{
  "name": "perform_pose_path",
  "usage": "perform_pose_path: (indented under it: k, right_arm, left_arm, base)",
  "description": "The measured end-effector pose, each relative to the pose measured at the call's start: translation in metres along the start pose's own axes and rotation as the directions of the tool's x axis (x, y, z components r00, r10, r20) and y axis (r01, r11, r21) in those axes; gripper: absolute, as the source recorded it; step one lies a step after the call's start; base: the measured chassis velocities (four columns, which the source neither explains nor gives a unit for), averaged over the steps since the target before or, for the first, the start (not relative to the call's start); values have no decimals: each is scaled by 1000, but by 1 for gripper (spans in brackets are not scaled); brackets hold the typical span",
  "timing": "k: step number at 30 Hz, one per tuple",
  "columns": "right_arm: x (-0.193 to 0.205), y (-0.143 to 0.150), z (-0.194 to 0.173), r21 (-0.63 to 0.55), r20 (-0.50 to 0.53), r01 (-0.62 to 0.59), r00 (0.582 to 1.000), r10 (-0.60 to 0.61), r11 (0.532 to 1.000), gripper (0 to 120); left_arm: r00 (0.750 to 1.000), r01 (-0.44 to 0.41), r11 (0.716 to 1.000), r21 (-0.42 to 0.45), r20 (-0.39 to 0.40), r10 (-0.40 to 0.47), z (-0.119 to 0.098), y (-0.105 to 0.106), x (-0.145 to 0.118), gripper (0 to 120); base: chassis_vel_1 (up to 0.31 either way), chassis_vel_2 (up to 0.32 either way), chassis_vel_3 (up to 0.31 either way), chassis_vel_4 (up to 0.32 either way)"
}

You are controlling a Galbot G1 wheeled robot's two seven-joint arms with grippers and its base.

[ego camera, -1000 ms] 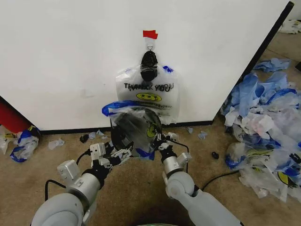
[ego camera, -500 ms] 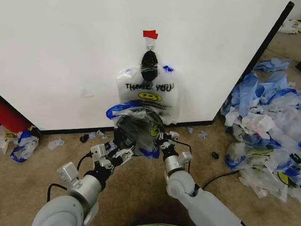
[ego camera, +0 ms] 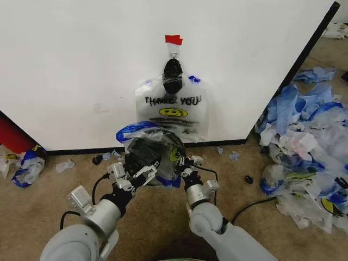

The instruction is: Pick up the garbage bag from the wall and place it over the trash bin.

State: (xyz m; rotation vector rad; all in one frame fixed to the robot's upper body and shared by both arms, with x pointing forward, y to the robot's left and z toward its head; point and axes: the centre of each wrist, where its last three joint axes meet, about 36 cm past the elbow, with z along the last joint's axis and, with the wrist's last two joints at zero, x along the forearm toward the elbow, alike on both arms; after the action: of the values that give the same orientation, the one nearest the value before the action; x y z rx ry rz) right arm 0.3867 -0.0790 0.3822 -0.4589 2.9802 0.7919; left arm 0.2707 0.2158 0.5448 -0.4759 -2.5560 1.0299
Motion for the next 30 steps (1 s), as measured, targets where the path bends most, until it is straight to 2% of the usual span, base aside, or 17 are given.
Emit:
perform_pose_path:
  k: [21,30]
  right_arm:
    - [-6,-4,-5,-7,2,1,1000,-1,1000,0]
    - [-11,-6,-12,-15,12,-1,1000,1,1000,0]
  left_arm:
    - [999,-47,991,-124,-12,46,-4,-1,-1,100]
    - [999,-36,984,-172,-41,29,1,12,-8,100]
  base:
    - [0,0,0,0]
    - [0,0,0,0]
